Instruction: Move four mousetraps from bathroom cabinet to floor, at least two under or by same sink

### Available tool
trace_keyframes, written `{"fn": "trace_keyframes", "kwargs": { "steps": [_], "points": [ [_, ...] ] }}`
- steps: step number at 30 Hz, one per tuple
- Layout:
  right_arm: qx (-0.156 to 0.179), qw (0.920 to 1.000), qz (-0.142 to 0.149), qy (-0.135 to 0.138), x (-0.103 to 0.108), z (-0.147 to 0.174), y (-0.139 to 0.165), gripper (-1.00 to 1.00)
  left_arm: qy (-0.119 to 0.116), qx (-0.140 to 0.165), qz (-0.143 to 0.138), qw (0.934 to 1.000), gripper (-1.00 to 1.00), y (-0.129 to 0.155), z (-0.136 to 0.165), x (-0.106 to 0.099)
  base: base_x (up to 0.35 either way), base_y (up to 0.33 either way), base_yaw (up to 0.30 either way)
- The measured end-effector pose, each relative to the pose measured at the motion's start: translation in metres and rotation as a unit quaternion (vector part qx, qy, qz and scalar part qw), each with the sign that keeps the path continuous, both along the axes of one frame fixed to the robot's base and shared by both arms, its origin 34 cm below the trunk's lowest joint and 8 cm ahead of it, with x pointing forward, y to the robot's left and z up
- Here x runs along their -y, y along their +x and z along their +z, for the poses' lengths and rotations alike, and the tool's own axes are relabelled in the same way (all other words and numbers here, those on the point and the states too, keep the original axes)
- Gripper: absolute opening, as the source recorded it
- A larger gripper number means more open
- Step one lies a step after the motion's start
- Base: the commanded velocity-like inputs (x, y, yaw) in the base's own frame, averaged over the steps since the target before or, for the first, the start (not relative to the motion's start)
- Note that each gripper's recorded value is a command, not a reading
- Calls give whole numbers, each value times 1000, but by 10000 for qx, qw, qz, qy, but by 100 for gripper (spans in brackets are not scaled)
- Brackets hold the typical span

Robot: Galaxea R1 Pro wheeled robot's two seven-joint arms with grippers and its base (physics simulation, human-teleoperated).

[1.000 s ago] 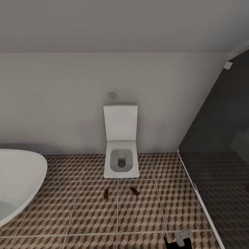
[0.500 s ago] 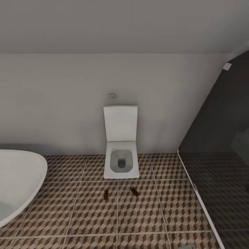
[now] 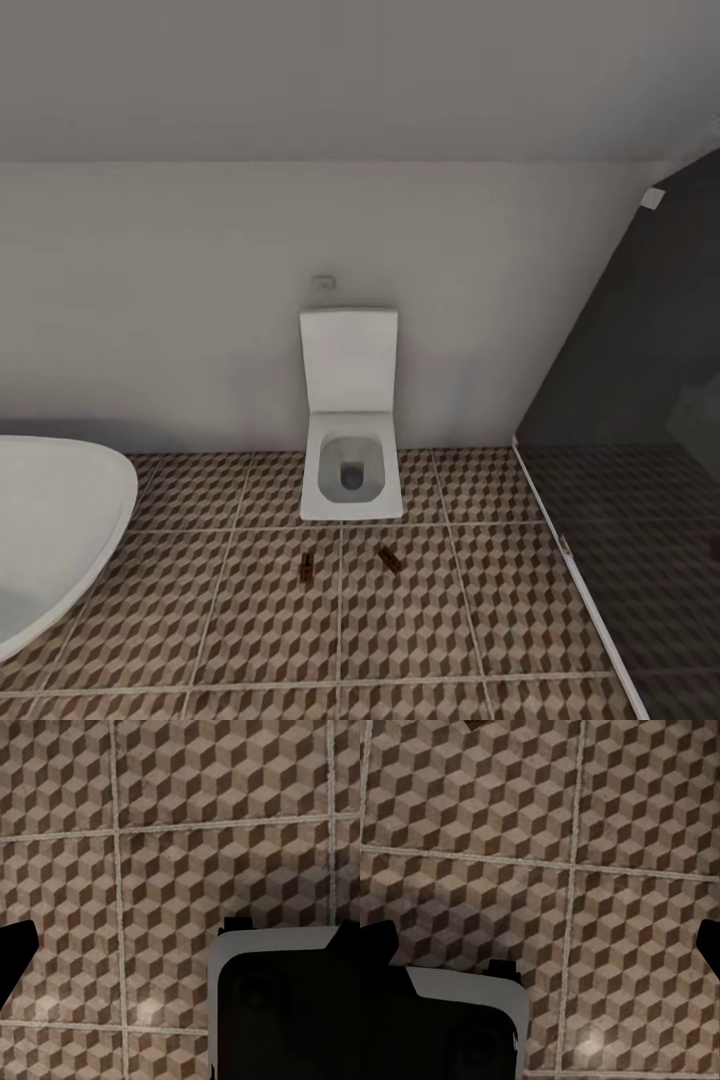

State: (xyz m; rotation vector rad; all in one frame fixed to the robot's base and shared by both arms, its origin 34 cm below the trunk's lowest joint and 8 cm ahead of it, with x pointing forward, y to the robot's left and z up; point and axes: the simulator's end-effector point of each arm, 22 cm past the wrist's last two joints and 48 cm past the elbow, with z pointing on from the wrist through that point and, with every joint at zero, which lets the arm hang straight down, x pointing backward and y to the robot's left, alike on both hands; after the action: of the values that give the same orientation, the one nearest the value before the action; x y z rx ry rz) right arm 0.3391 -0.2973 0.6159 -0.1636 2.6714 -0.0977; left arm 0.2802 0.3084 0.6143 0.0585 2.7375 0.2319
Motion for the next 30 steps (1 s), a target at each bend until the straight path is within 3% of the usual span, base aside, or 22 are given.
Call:
{"fn": "trace_keyframes", "kwargs": {
  "steps": [30],
  "points": [
    [125, 9999, -36, 9, -1, 9, 1, 100, 8, 233, 1, 9997, 100, 18, 9, -1, 0, 0, 0]
  ]
}}
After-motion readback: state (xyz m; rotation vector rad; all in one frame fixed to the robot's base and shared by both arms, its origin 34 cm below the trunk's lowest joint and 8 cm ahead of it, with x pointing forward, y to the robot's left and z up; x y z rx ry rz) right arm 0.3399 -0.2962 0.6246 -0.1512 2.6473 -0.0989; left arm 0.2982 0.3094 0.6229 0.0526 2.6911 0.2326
